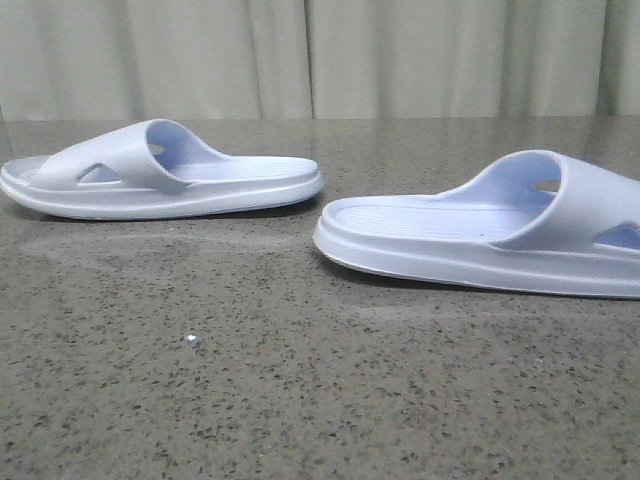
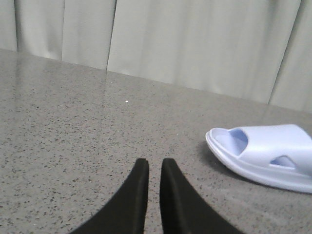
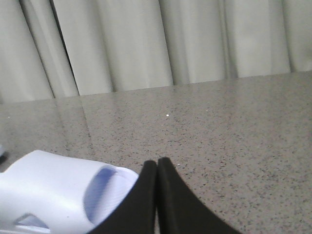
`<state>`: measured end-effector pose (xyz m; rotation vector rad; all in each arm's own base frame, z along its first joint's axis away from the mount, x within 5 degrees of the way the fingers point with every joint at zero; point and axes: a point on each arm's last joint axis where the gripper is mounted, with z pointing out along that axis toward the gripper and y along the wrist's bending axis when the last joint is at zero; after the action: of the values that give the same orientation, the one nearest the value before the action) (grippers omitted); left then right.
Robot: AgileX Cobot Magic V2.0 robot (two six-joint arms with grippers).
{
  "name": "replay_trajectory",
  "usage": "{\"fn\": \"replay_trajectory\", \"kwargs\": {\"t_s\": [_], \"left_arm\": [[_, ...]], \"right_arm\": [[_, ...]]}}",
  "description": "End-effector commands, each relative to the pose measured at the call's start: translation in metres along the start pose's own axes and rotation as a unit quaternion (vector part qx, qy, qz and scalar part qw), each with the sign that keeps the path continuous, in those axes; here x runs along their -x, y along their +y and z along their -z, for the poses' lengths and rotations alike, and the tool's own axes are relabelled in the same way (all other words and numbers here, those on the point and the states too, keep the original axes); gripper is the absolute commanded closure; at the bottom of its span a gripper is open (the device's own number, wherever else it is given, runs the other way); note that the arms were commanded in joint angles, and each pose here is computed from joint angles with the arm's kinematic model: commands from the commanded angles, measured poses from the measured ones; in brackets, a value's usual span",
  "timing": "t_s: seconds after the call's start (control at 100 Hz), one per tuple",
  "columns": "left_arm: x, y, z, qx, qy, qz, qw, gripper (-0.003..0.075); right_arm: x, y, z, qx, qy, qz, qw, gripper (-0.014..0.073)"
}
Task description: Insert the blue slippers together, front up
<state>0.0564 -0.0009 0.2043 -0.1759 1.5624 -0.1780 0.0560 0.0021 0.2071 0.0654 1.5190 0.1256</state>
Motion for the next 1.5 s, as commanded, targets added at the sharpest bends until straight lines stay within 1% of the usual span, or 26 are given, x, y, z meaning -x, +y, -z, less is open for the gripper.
{"fn": "replay_trajectory", "kwargs": {"t_s": [0.0,0.05,0.09,0.1,0.12,0.16,0.2,0.24,0.31,0.38,0.44,0.5,0.58,0.69,0.78,0.83,0.88,0.93,0.95,1.0,1.05,1.07,1.12,1.17,1.27,1.49], "left_arm": [[0.008,0.001,0.003,-0.003,-0.06,0.064,0.996,0.0705],[0.009,0.001,0.003,-0.005,-0.065,0.116,0.991,0.0705],[0.009,0.001,0.003,-0.008,-0.064,0.176,0.982,0.0705],[0.009,0.001,0.003,-0.008,-0.064,0.176,0.982,0.0705],[0.008,0.001,0.003,-0.009,-0.063,0.209,0.976,0.0705],[0.01,0.001,0.003,-0.012,-0.065,0.248,0.967,0.0705],[0.011,0.001,0.003,-0.015,-0.064,0.264,0.962,0.0705],[0.014,-0.002,0.004,-0.022,-0.059,0.265,0.962,0.0705],[0.022,-0.006,0.005,-0.035,-0.05,0.255,0.965,0.0705],[0.036,-0.011,0.006,-0.04,-0.046,0.214,0.975,0.0705],[0.049,-0.015,0.004,-0.039,-0.037,0.165,0.985,0.0705],[0.064,-0.02,-0.002,-0.035,-0.011,0.117,0.992,0.0705],[0.078,-0.025,-0.013,-0.029,0.037,0.076,0.996,0.0705],[0.09,-0.029,-0.034,-0.021,0.097,0.062,0.993,0.0704],[0.092,-0.029,-0.046,-0.015,0.123,0.059,0.991,0.0703],[0.091,-0.029,-0.052,-0.016,0.136,0.053,0.989,0.0699],[0.091,-0.031,-0.056,-0.021,0.146,0.05,0.988,0.068],[0.091,-0.032,-0.059,-0.025,0.154,0.051,0.987,0.0641],[0.091,-0.033,-0.061,-0.027,0.157,0.05,0.986,0.0619],[0.091,-0.035,-0.063,-0.033,0.163,0.049,0.985,0.0554],[0.092,-0.037,-0.066,-0.04,0.169,0.048,0.984,0.0471],[0.092,-0.038,-0.068,-0.043,0.172,0.047,0.983,0.0451],[0.094,-0.041,-0.071,-0.05,0.176,0.046,0.982,0.0382],[0.095,-0.044,-0.075,-0.056,0.183,0.045,0.981,0.0349],[0.097,-0.049,-0.084,-0.068,0.2,0.043,0.977,0.0347],[0.097,-0.056,-0.101,-0.077,0.243,0.037,0.966,0.0347]], "right_arm": [[0.002,-0.002,0.001,-0.004,-0.044,-0.056,0.997,0.0673],[0.002,-0.002,0.001,-0.005,-0.044,-0.106,0.993,0.0673],[0.001,-0.002,0.001,-0.004,-0.041,-0.144,0.989,0.0673],[0.001,-0.002,0.001,-0.005,-0.041,-0.158,0.987,0.0673],[0.001,-0.003,0.001,-0.005,-0.041,-0.179,0.983,0.0673],[0.003,-0.002,0.001,-0.003,-0.041,-0.215,0.976,0.0673],[0.005,-0.001,0.002,0.0,-0.039,-0.232,0.972,0.0673],[0.008,0.0,0.002,0.006,-0.033,-0.235,0.971,0.0673],[0.017,0.005,0.003,0.02,-0.016,-0.23,0.973,0.0673],[0.026,0.009,0.002,0.027,0.011,-0.205,0.978,0.0673],[0.036,0.012,-0.002,0.028,0.044,-0.185,0.981,0.0673],[0.047,0.015,-0.008,0.029,0.08,-0.169,0.982,0.0673],[0.059,0.018,-0.021,0.024,0.13,-0.148,0.98,0.0673],[0.074,0.02,-0.039,0.018,0.186,-0.114,0.976,0.0673],[0.079,0.022,-0.049,0.017,0.222,-0.11,0.969,0.0671],[0.081,0.022,-0.053,0.018,0.235,-0.11,0.966,0.0652],[0.081,0.023,-0.054,0.019,0.246,-0.109,0.963,0.0605],[0.08,0.023,-0.055,0.019,0.254,-0.109,0.961,0.0523],[0.08,0.023,-0.055,0.019,0.257,-0.109,0.96,0.0499],[0.079,0.023,-0.056,0.019,0.264,-0.11,0.958,0.0406],[0.078,0.023,-0.056,0.019,0.265,-0.11,0.958,0.0342],[0.078,0.023,-0.056,0.018,0.265,-0.11,0.958,0.0324],[0.079,0.023,-0.057,0.017,0.261,-0.11,0.959,0.0313],[0.081,0.023,-0.06,0.016,0.26,-0.109,0.959,0.0314],[0.085,0.022,-0.072,0.009,0.274,-0.096,0.957,0.0314],[0.081,0.021,-0.108,-0.001,0.341,-0.092,0.936,0.0314]]}}
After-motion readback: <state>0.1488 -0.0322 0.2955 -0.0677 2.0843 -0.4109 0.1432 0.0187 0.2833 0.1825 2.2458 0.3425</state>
